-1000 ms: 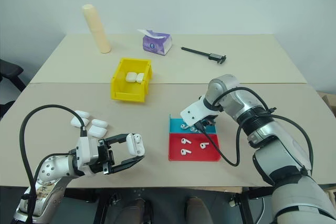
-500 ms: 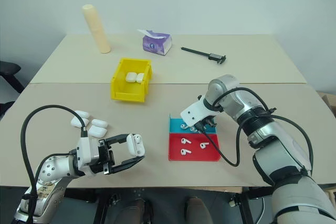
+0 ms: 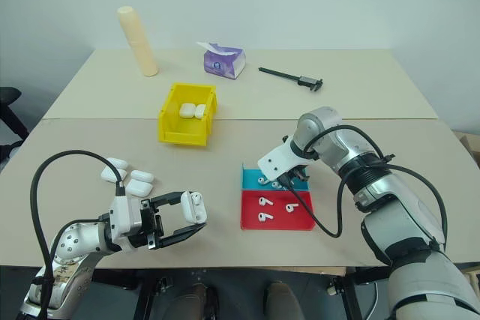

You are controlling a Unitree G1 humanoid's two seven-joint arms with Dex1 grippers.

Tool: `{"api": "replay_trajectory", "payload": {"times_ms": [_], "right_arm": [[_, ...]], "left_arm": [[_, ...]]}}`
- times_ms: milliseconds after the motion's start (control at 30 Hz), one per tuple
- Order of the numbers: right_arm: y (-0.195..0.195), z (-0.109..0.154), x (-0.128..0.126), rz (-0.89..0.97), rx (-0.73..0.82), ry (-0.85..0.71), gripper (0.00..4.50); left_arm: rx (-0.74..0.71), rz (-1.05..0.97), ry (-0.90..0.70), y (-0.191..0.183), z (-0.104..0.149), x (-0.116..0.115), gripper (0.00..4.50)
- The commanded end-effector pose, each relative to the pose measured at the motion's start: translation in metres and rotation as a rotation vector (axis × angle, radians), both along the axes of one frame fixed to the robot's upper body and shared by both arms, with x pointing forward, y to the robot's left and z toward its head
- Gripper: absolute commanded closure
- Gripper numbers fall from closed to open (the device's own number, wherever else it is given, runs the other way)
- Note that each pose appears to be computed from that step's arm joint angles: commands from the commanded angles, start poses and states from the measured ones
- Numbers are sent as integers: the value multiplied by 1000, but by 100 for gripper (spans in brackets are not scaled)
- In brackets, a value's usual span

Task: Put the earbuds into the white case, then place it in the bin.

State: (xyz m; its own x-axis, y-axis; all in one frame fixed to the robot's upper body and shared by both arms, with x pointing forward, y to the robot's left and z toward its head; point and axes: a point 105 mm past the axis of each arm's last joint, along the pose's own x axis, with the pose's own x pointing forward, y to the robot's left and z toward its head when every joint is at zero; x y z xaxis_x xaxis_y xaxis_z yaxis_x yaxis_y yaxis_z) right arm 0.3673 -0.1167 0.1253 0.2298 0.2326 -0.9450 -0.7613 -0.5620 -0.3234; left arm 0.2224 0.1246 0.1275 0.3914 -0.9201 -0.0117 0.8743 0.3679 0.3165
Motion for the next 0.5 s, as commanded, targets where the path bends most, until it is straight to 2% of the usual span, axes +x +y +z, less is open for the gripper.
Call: {"api": "replay_trajectory", "payload": {"times_ms": [33, 100, 167, 500], "right_arm": [[-1, 0, 0, 5, 7, -12, 302], [-2, 0, 0, 4, 10, -10, 302], [-2, -1, -1, 5, 11, -7, 340], [-2, 0, -1, -4, 22, -11, 340]], "left_arm": [[-3, -10, -46, -1, 8, -1, 172], [-4, -10, -48, -1, 8, -1, 172], [-3, -11, -47, -1, 8, -1, 172], [-1, -15, -48, -2, 9, 0, 172]]}}
